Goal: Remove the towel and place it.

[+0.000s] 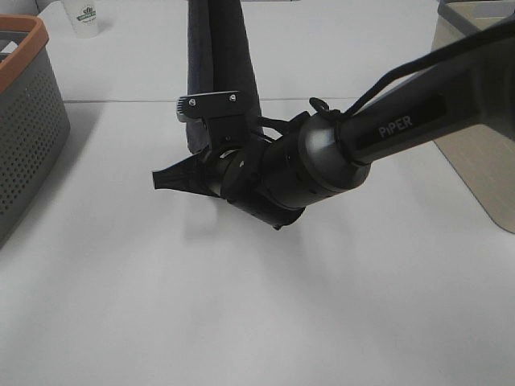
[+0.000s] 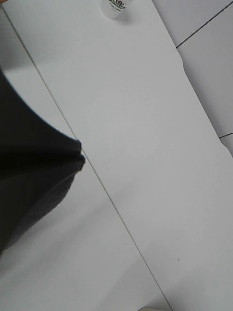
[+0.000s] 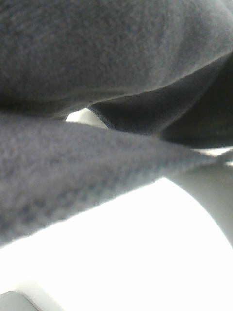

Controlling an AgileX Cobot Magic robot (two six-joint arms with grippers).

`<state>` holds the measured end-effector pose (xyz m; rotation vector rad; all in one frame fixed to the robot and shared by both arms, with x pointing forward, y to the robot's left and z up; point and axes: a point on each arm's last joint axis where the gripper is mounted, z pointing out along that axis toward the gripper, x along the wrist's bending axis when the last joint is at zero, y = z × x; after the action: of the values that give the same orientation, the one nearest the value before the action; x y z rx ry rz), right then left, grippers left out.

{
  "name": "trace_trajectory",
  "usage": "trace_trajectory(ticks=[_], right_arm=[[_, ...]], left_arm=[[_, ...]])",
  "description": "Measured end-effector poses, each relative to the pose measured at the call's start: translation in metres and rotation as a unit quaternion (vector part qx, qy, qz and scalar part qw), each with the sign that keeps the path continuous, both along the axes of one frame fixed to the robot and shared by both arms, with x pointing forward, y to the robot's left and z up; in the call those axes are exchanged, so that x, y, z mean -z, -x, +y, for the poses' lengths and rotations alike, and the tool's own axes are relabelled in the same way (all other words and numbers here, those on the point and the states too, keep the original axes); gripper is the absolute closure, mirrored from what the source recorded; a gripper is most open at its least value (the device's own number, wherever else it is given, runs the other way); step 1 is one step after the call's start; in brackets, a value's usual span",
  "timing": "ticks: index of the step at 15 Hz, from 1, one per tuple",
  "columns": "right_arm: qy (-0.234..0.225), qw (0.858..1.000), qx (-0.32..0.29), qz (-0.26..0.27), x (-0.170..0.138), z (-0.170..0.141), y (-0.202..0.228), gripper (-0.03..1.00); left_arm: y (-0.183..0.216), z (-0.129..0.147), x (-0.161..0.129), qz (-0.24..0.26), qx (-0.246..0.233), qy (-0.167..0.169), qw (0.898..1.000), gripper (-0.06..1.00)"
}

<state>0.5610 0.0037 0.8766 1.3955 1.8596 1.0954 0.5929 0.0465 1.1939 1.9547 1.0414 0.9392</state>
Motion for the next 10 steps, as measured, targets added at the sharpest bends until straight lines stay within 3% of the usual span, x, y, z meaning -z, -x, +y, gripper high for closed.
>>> trace_trajectory(ticks=[1,2,3,7,10], right_arm=[[-0.002,1.000,-0.001,0.000,-0.002,0.000,0.000,0.95],[-0.007,1.000,-0.006,0.002,-0.007,0.001,0.001,0.95],[-0.018,0.999,-0.031,-0.003,-0.034,0.003,0.004,0.95],[-0.005,0.994,-0.108,-0.005,-0.078,-0.002,0.023,0.95],[0.010,0.982,-0.186,-0.015,-0.116,-0.010,0.044,0.95]], left_arm=[[0.000,0.000,0.000,0.000,0.000,0.000,1.000,0.94],[0.000,0.000,0.000,0.000,0.000,0.000,1.000,0.94],[0.000,0.000,0.000,0.003,-0.005,0.009,1.000,0.94],[-0.002,0.005,-0.005,0.003,-0.020,0.028,0.999,0.94],[-0.006,0.030,-0.037,-0.023,-0.069,0.105,0.992,0.94]])
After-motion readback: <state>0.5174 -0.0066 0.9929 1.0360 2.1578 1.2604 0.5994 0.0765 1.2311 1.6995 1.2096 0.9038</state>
